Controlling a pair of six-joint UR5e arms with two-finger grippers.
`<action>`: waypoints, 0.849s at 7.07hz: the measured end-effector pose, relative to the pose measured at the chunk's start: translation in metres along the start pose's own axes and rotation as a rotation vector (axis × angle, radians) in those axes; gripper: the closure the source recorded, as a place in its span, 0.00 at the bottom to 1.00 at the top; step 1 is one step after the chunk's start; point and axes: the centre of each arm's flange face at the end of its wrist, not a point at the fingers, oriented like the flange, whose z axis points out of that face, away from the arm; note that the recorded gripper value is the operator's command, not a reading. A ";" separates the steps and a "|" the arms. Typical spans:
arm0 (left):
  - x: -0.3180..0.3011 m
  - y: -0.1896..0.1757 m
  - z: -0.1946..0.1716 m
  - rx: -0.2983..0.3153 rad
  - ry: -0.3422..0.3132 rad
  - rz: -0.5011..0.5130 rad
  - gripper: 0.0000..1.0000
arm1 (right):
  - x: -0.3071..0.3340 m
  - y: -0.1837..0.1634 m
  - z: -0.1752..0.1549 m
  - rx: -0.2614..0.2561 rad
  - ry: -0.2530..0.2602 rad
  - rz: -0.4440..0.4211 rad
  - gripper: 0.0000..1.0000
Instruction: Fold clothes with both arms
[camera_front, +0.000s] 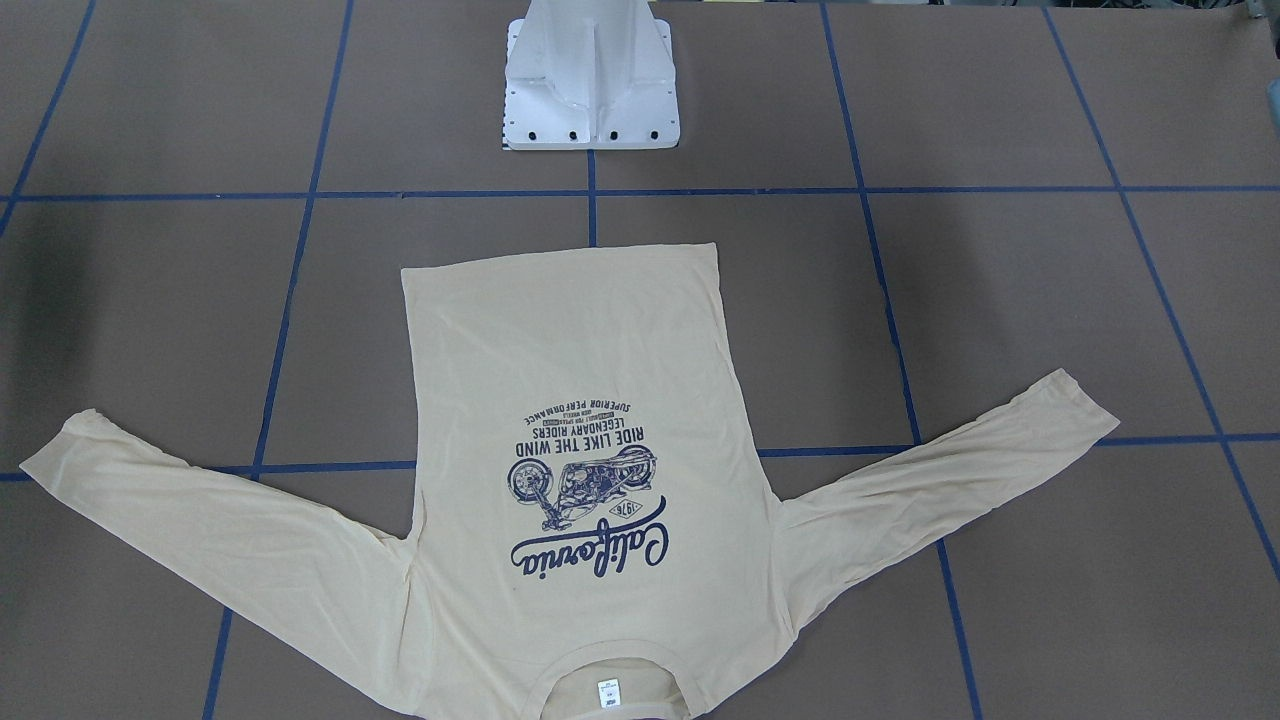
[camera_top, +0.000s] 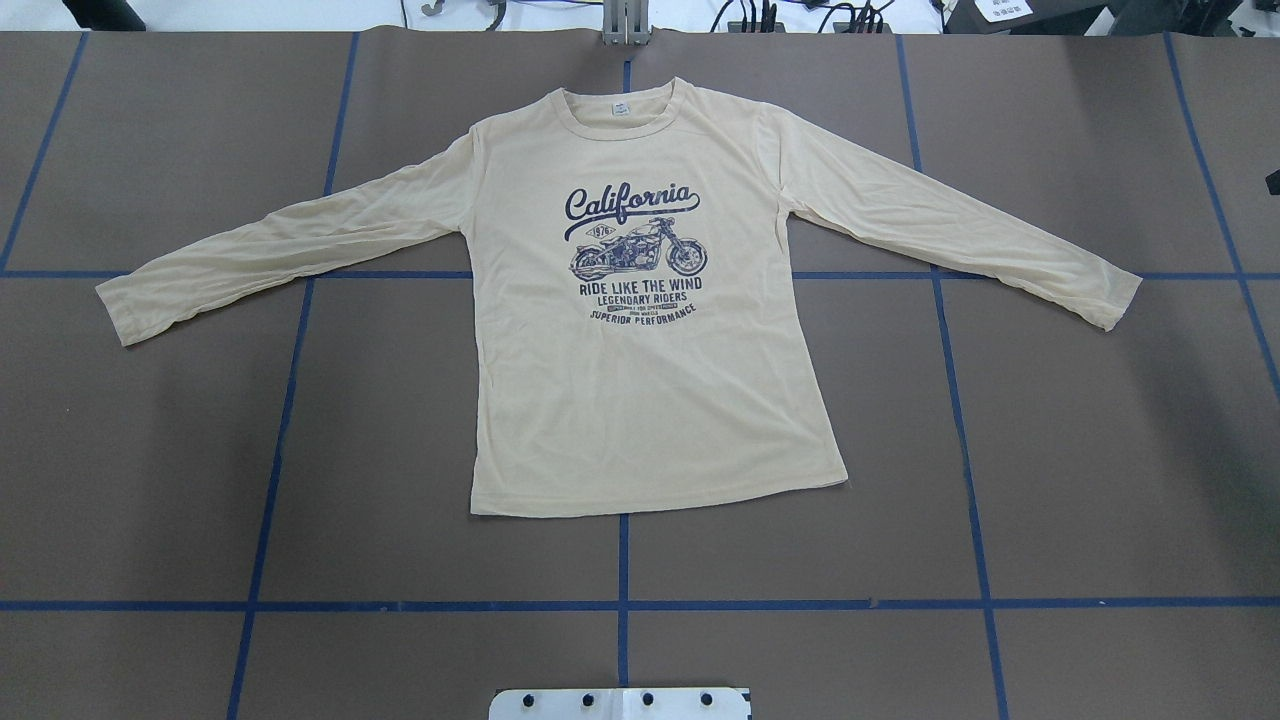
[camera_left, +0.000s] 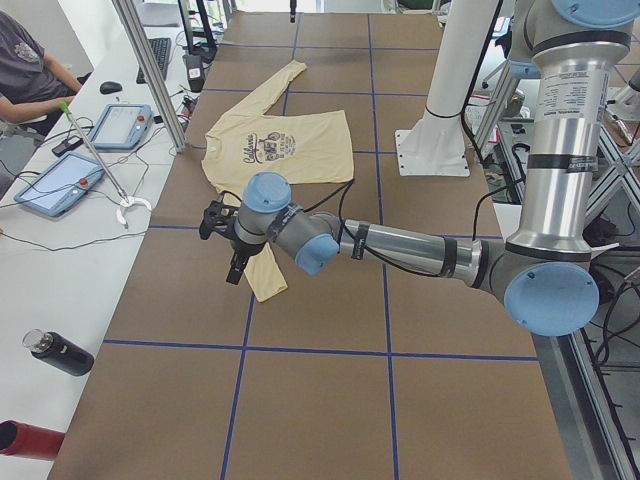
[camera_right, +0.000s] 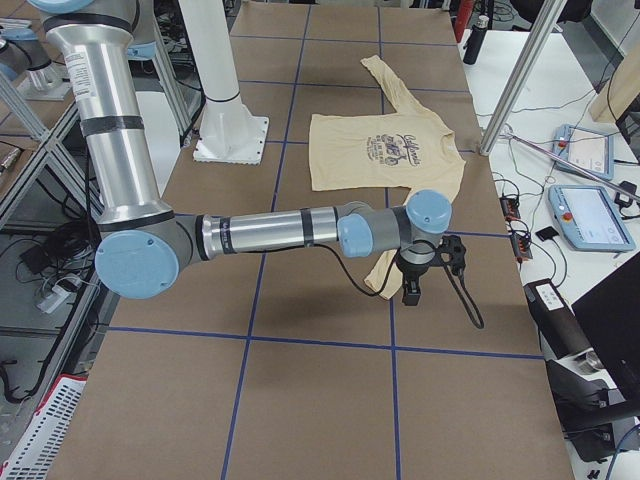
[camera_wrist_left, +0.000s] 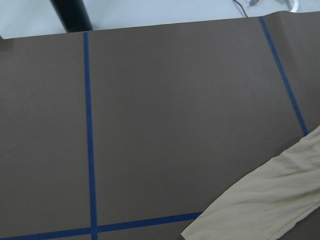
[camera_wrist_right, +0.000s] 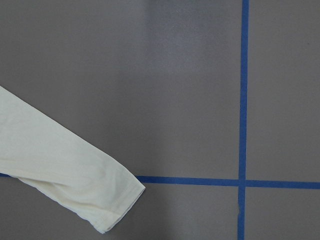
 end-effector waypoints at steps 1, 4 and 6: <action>0.009 -0.008 -0.006 -0.023 0.018 -0.016 0.00 | -0.002 -0.009 -0.012 -0.028 0.007 -0.010 0.00; 0.058 -0.013 -0.021 -0.069 0.096 0.011 0.00 | 0.008 -0.009 -0.025 -0.058 0.016 -0.088 0.00; 0.069 -0.006 -0.020 -0.078 0.111 0.030 0.00 | 0.028 0.008 0.008 -0.057 0.010 -0.121 0.00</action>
